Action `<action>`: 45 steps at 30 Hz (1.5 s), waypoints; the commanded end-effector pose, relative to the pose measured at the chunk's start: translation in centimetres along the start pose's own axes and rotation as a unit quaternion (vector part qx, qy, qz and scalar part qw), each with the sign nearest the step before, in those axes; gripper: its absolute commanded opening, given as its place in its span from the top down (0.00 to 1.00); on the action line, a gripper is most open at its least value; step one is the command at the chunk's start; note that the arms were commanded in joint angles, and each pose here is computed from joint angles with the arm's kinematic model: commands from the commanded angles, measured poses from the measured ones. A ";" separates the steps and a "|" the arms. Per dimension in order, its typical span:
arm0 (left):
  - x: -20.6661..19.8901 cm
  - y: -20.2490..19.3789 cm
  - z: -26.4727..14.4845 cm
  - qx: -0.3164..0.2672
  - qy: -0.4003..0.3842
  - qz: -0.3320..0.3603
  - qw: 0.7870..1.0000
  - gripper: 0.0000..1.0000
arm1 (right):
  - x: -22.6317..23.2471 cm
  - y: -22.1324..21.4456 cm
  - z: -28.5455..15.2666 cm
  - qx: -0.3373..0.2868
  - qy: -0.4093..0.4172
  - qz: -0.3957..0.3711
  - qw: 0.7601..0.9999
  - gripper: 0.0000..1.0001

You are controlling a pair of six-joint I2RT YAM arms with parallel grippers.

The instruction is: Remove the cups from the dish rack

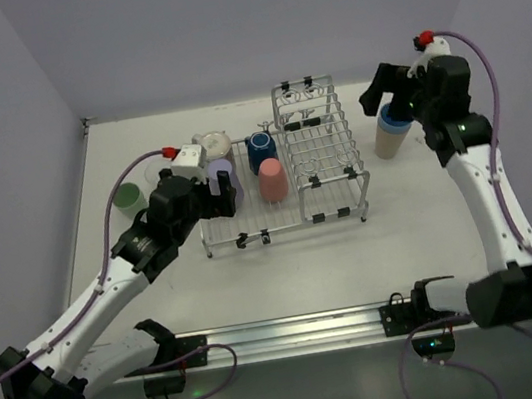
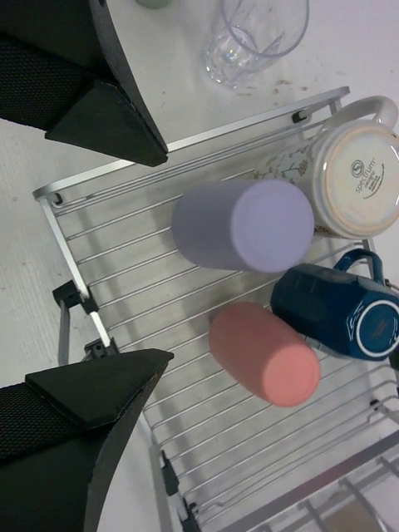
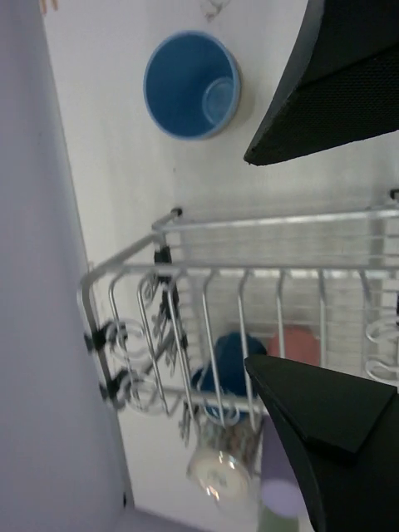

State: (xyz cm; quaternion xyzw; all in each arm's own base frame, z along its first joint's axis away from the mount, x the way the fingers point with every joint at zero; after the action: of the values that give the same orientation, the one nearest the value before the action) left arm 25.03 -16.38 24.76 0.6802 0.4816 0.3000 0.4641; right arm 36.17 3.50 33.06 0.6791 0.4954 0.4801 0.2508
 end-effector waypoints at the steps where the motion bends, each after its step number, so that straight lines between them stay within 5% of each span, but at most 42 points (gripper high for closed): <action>1: 0.9 2.4 2.1 -0.028 0.063 -0.014 0.997 0.00 | 4.6 0.4 -3.4 -0.084 0.144 0.049 0.985 0.01; 10: 1.9 2.8 6.8 -0.038 0.139 0.004 0.990 0.00 | 8.7 -6.6 -9.5 -0.074 0.321 0.063 0.942 0.01; 19: 1.5 1.6 11.3 -0.009 0.145 0.026 0.989 0.04 | 9.3 -7.1 -9.2 -0.056 0.328 0.056 0.941 0.01; 22: 1.6 1.4 11.8 -0.005 0.145 0.027 0.989 0.14 | 9.3 -7.0 -9.3 -0.058 0.327 0.055 0.942 0.01; 25: 1.7 1.2 11.9 -0.003 0.146 0.024 0.989 0.42 | 9.4 -6.9 -9.7 -0.059 0.332 0.056 0.940 0.01; 26: 1.8 1.2 11.6 -0.001 0.145 0.022 0.989 0.58 | 9.6 -6.9 -9.9 -0.058 0.338 0.055 0.938 0.01; 29: 1.5 2.9 9.5 -0.036 0.123 0.001 0.992 0.69 | 10.3 -6.8 -10.5 -0.055 0.356 0.061 0.931 0.01; 36: 0.0 7.9 1.8 -0.141 0.019 -0.069 0.987 0.74 | 14.6 -7.2 -12.3 -0.029 0.437 0.075 0.896 0.01; 45: -1.0 12.9 -8.5 -0.294 -0.107 -0.159 0.936 0.77 | 21.4 -8.4 -14.0 0.025 0.547 0.116 0.829 0.01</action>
State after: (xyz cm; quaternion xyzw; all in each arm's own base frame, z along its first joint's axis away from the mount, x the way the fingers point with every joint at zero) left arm 23.54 -15.19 38.59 0.4916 0.4377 0.3261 0.6786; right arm 21.97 23.18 36.00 0.4277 0.5150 0.7362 -0.0992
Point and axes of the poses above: each gripper's point midway between its finger pads, its own z axis out along the fingers, its own x axis along the line the jaws close on, y = z × x, the point moved 4 cm from there along -z, back along the fingers, and after that the axes turned 7 degrees about z, right-handed, at the moved point
